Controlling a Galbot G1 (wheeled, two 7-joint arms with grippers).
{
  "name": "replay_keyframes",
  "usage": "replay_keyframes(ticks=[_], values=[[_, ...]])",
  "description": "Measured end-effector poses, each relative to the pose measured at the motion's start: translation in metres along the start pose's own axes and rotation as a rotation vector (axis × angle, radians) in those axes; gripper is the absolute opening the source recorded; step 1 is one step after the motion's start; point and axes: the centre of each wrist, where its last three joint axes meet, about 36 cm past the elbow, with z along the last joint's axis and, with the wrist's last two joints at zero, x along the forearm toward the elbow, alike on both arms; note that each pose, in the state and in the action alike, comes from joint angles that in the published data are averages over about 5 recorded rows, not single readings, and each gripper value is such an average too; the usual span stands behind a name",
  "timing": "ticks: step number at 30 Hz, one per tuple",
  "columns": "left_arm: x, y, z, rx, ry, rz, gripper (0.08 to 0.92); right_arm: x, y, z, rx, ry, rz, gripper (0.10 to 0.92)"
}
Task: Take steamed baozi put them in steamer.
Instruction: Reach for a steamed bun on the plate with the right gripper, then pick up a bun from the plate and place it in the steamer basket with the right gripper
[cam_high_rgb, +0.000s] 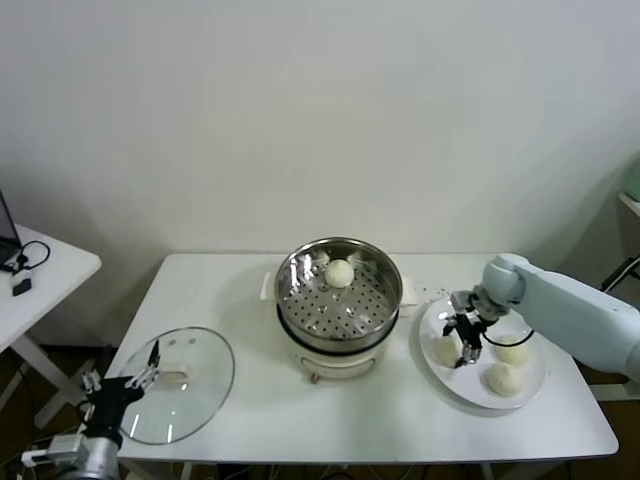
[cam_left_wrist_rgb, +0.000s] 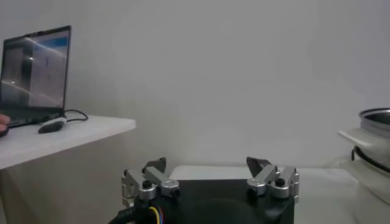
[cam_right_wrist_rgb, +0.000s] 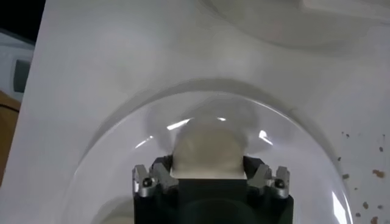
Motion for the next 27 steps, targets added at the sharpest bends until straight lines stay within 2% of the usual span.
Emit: replay_keyframes(ticks=[14,20,27], values=[[0.001,0.0,-0.001,0.005,-0.004,-0.001,0.823,0.025,-0.006,0.001,-0.026,-0.012,0.027,0.679],[0.002,-0.001,-0.002,0.008,-0.009,0.002,0.823,0.067,-0.019,-0.007,-0.047,-0.04,0.061,0.679],[0.002,-0.005,-0.004,0.013,-0.015,0.014,0.823,0.14,-0.041,-0.026,-0.061,-0.077,0.109,0.679]])
